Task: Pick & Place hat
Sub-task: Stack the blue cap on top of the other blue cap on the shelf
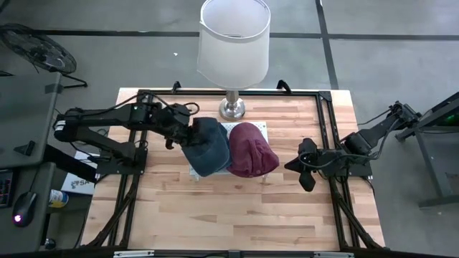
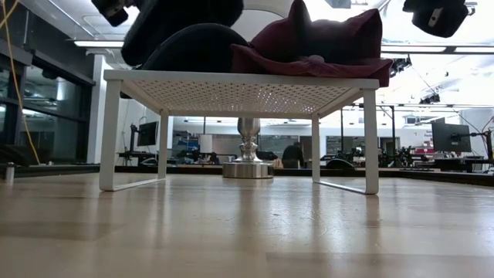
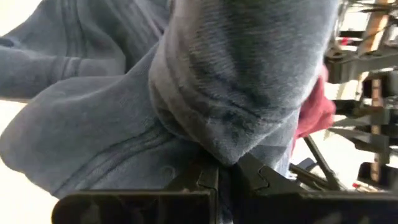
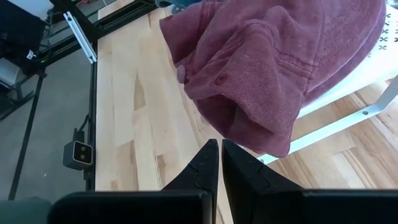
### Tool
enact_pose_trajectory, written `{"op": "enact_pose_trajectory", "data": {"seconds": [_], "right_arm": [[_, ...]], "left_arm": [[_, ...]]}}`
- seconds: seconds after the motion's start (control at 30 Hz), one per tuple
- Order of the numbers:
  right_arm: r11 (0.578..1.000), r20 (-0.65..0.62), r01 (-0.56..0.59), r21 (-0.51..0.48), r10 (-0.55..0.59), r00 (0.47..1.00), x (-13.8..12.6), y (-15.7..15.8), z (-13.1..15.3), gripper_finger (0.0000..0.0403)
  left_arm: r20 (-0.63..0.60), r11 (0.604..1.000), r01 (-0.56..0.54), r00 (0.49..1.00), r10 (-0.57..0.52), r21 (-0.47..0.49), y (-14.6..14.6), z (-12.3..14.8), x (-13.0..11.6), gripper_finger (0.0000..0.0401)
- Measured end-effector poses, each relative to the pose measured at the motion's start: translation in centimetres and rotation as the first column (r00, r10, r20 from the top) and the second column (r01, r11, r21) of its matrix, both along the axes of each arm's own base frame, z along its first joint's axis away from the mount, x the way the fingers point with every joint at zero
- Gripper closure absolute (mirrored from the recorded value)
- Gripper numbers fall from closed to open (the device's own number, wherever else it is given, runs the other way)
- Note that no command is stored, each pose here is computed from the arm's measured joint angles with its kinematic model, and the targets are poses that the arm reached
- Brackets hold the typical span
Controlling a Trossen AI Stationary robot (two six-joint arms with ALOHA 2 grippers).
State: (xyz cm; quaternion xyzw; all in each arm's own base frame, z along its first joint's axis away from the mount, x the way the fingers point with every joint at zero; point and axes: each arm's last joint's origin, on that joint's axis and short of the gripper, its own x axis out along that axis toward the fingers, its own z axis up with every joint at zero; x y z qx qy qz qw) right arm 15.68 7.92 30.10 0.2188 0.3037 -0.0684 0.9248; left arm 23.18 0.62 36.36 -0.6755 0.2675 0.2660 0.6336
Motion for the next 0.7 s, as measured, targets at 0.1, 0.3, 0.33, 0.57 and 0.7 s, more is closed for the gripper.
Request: {"op": "enact_pose_trajectory", "data": {"seconds": [0.1,0.3,0.33,0.57,0.7], "right_arm": [[1.0,0.0,0.0,-0.003,0.0,1.0,0.0,0.0,0.0,0.039],[1.0,0.0,-0.01,-0.011,0.01,1.0,0.0,0.0,0.0,0.039],[1.0,0.0,-0.01,-0.011,0.01,1.0,0.0,0.0,0.0,0.039],[1.0,-0.002,-0.013,-0.009,0.013,1.0,0.0,0.0,0.0,0.039],[1.0,-0.002,-0.013,-0.008,0.013,1.0,0.0,0.0,0.0,0.039]], "left_arm": [[-0.009,1.0,0.017,1.0,-0.017,-0.018,-0.1,-0.3,0.6,0.0396],[-0.051,0.999,0.029,0.998,-0.03,-0.021,-0.1,0.5,1.0,0.0396],[-0.076,0.999,0.027,0.997,-0.029,-0.018,-0.1,0.7,0.9,0.0396],[-0.103,1.0,0.028,0.994,-0.029,-0.003,0.7,3.1,0.6,0.0396],[-0.135,0.999,0.03,0.99,-0.031,-0.014,1.2,3.5,0.9,0.0396]]}}
